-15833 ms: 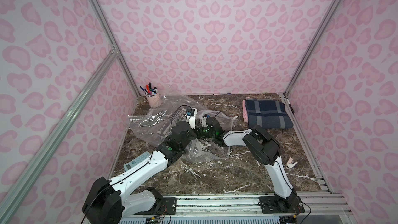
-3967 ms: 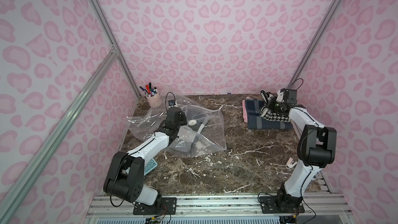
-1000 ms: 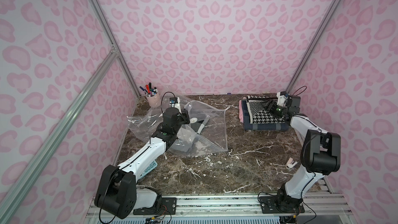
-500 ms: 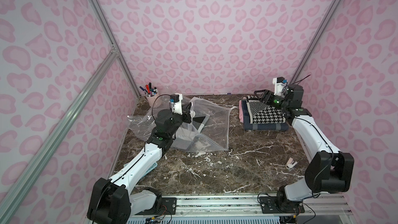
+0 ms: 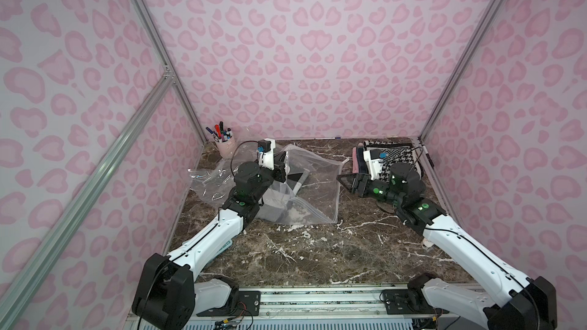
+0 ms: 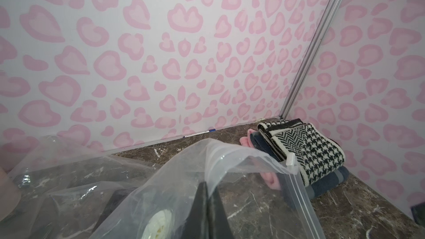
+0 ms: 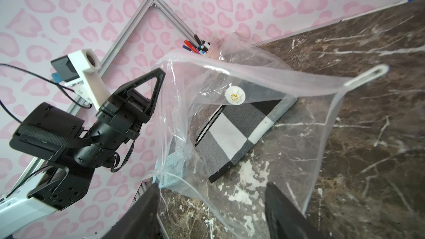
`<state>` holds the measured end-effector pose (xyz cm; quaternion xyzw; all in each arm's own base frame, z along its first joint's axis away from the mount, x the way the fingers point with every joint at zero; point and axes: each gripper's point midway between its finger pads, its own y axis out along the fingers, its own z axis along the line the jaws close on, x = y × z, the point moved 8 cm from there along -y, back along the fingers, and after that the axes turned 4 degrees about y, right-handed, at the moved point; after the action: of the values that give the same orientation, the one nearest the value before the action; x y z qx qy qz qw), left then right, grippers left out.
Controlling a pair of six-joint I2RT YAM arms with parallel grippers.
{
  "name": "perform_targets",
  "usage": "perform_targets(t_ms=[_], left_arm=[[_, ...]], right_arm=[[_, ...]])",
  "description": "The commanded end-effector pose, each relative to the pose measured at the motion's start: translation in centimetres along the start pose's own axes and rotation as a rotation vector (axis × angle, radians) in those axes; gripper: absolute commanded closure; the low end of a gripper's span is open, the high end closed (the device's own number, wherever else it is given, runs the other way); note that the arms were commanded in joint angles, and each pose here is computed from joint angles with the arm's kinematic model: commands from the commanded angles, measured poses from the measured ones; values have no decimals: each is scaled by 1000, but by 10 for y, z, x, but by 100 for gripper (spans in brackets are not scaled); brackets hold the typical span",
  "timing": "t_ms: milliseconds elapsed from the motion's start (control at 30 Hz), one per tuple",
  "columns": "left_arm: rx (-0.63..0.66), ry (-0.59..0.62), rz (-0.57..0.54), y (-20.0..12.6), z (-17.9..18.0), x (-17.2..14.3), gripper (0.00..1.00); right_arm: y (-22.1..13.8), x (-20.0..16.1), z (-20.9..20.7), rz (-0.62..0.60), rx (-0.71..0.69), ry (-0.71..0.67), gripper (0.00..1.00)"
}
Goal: Take the blanket out of the vacuum bag
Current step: Take out the blanket from the vacuum bag.
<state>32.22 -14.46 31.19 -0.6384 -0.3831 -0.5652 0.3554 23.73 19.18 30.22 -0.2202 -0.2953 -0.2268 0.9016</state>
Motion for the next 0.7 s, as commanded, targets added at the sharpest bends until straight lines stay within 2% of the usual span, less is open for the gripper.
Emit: perform_targets(t_ms=[0, 167, 500, 667], left_arm=[[21, 16, -47, -1, 0, 9, 96], [-5, 19, -79, -11, -5, 17, 96], [-38, 18, -75, -24, -9, 0, 96], [-21, 25, -67, -26, -8, -4, 96]], right_arm=[[10, -20, -6, 2, -45, 77, 27], [44, -51, -26, 73, -51, 130, 27], [135, -53, -37, 193, -59, 126, 27], [149, -83, -63, 206, -81, 239, 27]])
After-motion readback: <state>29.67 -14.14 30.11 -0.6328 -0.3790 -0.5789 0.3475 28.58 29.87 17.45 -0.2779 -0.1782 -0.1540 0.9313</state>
